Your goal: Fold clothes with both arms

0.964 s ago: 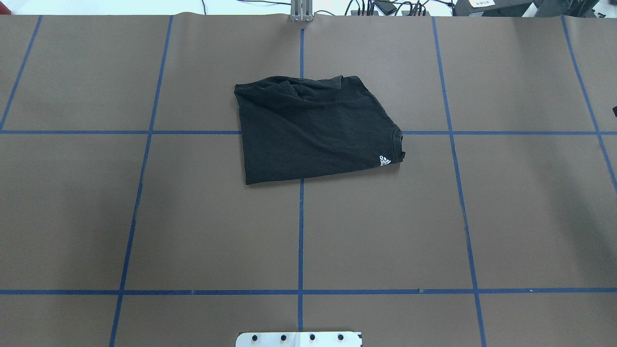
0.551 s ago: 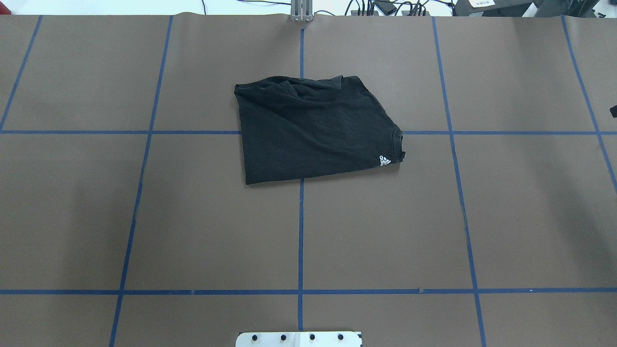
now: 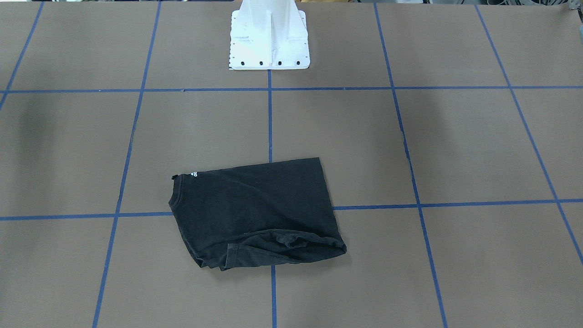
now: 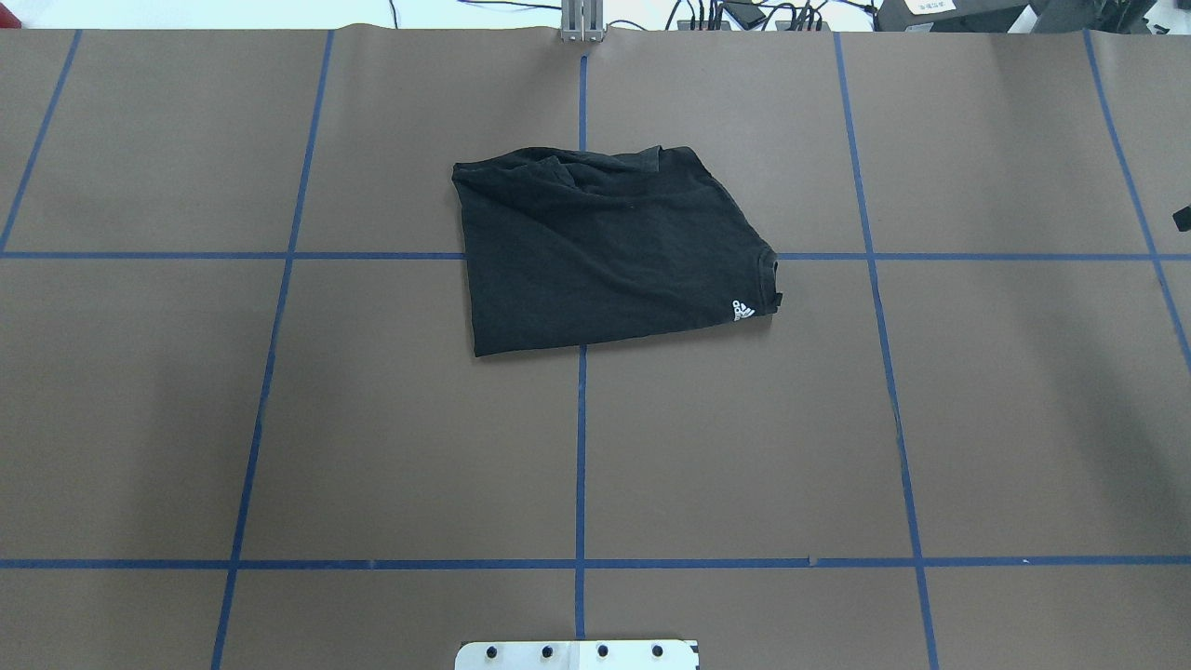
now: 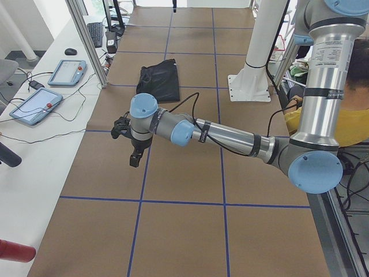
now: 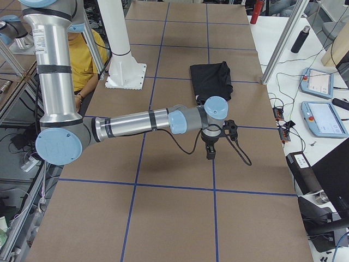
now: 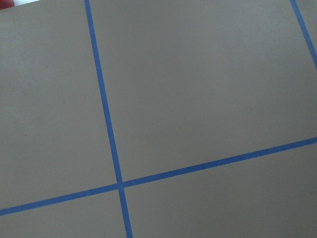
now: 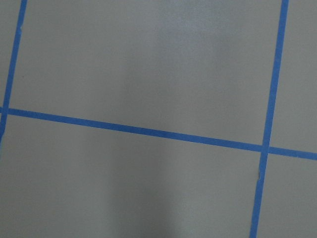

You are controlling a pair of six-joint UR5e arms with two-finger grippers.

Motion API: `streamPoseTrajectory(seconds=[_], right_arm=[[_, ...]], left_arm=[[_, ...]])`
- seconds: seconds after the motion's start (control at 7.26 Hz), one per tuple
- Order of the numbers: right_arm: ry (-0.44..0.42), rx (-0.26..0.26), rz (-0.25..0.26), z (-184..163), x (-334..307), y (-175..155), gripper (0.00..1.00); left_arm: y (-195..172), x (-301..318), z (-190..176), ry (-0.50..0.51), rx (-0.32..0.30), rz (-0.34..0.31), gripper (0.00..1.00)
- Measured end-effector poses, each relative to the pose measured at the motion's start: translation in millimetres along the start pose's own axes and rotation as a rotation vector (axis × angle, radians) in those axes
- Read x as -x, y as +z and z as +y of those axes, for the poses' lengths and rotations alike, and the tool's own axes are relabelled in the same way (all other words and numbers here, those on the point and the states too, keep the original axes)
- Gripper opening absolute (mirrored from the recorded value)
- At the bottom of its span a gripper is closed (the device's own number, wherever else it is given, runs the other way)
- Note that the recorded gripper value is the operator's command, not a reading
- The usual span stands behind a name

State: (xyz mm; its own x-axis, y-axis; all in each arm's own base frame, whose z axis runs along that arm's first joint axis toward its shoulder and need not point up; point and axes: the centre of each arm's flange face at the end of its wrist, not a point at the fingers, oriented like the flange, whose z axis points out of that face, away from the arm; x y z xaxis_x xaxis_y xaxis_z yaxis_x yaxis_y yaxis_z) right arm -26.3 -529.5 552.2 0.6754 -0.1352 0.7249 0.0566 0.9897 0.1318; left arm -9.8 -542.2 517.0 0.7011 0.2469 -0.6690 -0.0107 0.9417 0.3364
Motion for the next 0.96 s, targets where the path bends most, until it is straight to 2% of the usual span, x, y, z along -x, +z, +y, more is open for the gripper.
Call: streamPoseTrajectory(seconds=[0.96], right_arm=[[-0.016, -0.011, -0.005, -1.4, 8.1, -5.5, 1.0]], left_arm=[[-0.8, -5.5, -2.0, 0.008, 0.0, 0.031, 1.0]])
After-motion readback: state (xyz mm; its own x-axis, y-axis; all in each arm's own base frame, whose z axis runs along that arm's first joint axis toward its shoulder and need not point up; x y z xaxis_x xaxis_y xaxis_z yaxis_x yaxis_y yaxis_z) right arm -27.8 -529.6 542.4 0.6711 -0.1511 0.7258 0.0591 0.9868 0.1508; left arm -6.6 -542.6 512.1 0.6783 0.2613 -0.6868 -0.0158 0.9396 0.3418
